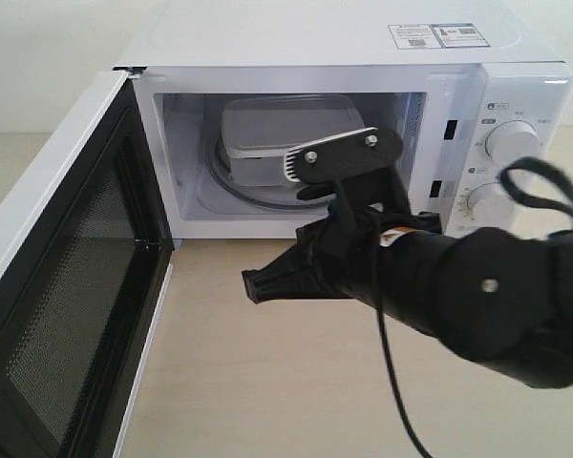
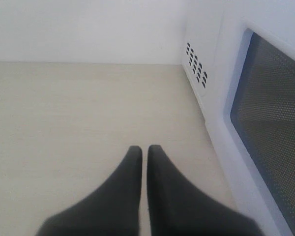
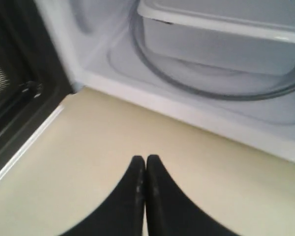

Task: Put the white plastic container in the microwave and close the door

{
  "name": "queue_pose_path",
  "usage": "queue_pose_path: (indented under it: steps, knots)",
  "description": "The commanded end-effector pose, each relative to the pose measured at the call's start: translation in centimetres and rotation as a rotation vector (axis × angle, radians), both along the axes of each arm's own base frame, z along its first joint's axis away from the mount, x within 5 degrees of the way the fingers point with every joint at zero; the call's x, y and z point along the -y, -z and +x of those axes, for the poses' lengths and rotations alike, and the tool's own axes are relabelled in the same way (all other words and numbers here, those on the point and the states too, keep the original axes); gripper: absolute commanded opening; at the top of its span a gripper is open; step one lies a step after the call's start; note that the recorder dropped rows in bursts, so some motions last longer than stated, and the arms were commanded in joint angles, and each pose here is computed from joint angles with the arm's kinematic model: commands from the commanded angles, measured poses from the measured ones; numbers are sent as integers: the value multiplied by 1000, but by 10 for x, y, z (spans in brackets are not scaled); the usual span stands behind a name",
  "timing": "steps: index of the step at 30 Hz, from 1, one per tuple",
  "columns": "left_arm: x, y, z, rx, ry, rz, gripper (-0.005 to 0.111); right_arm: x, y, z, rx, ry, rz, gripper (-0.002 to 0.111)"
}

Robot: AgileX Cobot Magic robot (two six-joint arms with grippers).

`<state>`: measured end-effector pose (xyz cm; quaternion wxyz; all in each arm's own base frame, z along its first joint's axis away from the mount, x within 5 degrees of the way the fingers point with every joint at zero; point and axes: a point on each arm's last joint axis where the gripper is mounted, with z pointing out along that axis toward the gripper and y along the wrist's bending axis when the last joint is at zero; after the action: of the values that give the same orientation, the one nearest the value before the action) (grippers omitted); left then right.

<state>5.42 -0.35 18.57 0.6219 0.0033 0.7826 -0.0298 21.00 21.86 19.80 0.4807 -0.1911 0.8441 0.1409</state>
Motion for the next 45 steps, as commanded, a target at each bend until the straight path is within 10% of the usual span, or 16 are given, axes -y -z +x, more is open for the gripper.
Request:
queue_pose_path:
  steps: [1,23,45]
  knots:
    - [0,1,0,-1,-4,-7,4,18,-21,-31,-44,-135,38,0]
    - [0,1,0,-1,-4,-7,4,62,-34,-113,-298,-468,141,0]
    - [0,1,0,-1,-4,-7,4,62,-34,-114,-303,-470,141,0]
